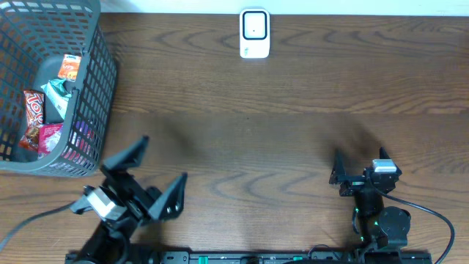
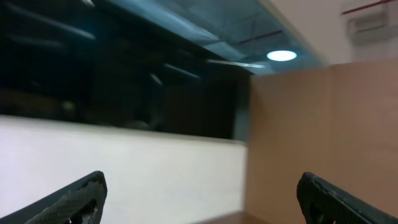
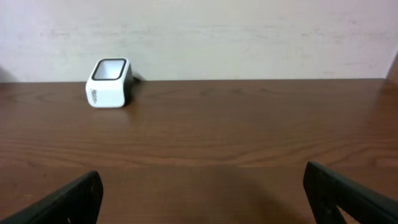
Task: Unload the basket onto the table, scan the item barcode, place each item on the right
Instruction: 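Reach left gripper into basket and grasp pink-purple wipes pack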
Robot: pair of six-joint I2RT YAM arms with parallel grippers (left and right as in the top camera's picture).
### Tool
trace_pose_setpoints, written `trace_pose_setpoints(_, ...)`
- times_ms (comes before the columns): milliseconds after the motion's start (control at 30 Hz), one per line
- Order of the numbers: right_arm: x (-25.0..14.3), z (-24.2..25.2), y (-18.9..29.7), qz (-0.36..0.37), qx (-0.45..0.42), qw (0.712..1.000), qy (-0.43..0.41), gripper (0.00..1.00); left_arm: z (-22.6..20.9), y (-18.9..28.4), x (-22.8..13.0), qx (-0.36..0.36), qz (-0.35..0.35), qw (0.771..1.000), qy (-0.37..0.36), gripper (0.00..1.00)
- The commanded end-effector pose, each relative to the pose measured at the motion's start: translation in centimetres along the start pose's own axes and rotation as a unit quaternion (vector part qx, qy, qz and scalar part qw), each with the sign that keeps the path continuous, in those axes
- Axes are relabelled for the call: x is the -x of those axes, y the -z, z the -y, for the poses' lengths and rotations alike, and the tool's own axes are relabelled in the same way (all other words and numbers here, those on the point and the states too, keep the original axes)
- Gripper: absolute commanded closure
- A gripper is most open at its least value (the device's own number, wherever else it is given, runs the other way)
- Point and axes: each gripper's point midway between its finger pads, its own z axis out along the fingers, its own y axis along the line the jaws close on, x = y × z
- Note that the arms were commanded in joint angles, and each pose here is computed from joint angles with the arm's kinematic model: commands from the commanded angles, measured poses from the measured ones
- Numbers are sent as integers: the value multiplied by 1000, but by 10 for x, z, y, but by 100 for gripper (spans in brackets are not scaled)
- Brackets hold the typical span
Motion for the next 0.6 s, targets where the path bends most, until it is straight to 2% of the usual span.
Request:
trace_pose_setpoints(0,-2,1,0,-3,-2,1000,5,1,-11,-23,31,28,16,996,-86,2)
trace_pose_setpoints(133,-2,1,0,-3,-2,1000,5,1,-31,-59,55,55,13,995,-78,2)
trace_pose_setpoints(300,-2,1,0,-3,-2,1000,5,1,-96,-101,73,176,-29,982,-56,2)
trace_pose_setpoints(400,-2,1,0,-3,-2,1000,5,1,-140,-117,78,247,-74,961,-100,2)
trace_pose_setpoints(567,-2,1,0,-3,-2,1000,5,1,-221,-122,107,378,-123,908,-130,2)
